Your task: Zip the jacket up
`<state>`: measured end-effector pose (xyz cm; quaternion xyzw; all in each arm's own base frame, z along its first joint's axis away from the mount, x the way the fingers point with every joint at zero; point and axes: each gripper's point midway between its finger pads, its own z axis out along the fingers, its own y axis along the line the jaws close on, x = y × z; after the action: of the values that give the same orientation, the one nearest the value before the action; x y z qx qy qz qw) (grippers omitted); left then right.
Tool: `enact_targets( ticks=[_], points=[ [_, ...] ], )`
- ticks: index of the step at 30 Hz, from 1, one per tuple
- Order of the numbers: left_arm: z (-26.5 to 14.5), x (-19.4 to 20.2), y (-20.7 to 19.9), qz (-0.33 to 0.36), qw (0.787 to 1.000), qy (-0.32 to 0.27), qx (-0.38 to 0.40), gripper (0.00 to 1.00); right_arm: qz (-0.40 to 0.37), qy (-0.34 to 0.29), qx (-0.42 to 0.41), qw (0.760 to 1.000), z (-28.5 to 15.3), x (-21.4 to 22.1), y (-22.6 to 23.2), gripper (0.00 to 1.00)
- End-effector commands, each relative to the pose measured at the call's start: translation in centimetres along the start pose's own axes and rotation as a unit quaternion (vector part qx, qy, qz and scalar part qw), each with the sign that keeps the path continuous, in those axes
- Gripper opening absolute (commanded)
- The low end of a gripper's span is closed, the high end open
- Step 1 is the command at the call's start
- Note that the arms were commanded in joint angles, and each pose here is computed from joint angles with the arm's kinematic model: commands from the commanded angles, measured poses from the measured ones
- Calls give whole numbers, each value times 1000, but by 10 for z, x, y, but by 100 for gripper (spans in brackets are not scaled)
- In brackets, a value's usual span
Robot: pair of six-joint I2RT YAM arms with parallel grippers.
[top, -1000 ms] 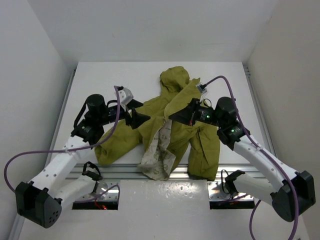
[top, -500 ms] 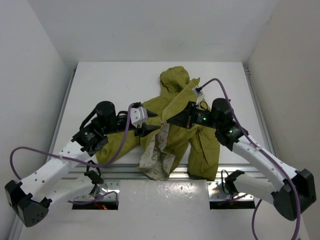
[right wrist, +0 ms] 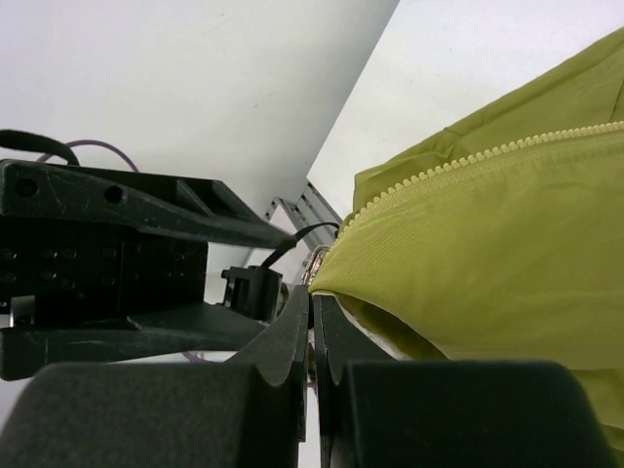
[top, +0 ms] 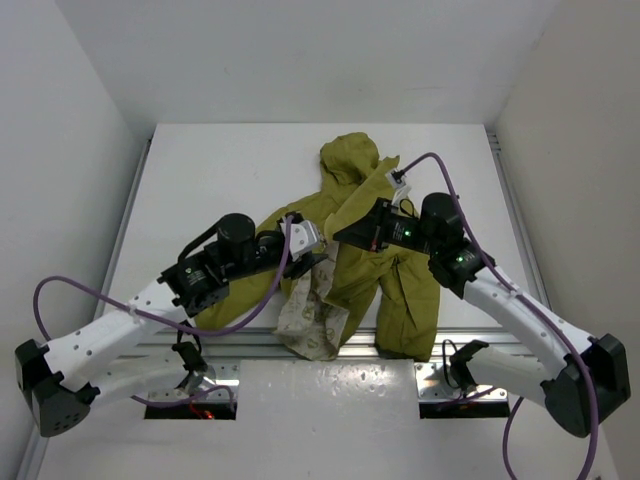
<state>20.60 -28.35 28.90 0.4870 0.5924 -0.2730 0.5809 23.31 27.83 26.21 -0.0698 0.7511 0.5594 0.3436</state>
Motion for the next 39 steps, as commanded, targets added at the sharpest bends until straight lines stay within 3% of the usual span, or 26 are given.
enact_targets(
  ticks=[1,8,19,32,39],
  points=[
    [-1,-14,24,12,997,-9,-74,53,-5,-24,-25,999,3,-18,21,0],
    [0,-14,34,25,994,-8,-105,51,-3,-23,-32,999,3,-18,24,0],
    [3,-20,0,24,999,-37,-13,48,-2,-24,-26,999,4,-18,21,0],
    [8,-9,10,-3,999,-12,-43,48,-7,-35,-46,998,1,-24,33,0],
    [11,-3,18,-9,998,0,-67,35,-12,-34,-53,998,-1,-24,37,0]
  ],
)
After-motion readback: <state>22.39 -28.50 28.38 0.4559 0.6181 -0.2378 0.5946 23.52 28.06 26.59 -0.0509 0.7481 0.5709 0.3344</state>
